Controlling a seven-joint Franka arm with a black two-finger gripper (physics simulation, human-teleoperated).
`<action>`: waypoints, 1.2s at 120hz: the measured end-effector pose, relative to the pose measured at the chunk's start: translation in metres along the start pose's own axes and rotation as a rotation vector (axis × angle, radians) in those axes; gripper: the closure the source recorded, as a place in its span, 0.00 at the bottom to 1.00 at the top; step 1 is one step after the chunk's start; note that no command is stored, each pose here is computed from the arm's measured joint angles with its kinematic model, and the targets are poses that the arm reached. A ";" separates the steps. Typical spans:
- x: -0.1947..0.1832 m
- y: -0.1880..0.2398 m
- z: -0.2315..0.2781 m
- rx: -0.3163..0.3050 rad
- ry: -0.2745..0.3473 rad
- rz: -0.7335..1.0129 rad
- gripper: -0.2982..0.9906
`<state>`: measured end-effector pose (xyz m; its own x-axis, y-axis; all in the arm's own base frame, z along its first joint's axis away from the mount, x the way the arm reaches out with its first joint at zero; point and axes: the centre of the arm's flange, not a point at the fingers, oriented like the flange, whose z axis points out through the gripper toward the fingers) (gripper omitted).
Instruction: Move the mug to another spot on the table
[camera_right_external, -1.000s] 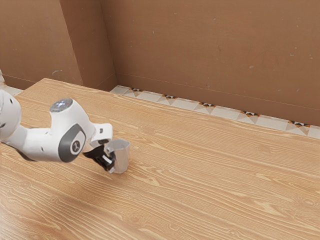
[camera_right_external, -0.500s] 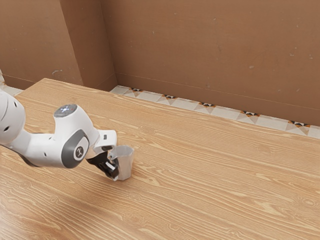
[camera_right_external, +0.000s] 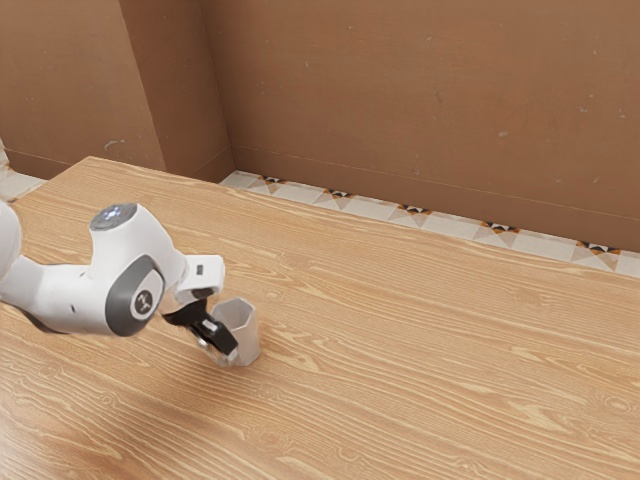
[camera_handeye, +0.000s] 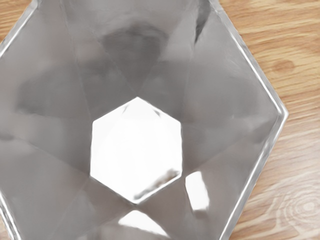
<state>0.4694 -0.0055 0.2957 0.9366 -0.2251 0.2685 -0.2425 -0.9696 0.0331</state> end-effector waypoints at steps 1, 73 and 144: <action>0.000 0.000 -0.001 0.000 0.003 0.001 0.27; 0.052 -0.007 -0.085 0.054 0.194 0.053 0.23; 0.240 -0.037 -0.241 0.280 0.062 0.183 0.23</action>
<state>0.6419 -0.0007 0.5907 0.8647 -0.3997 0.3043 -0.3180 -0.9044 -0.2845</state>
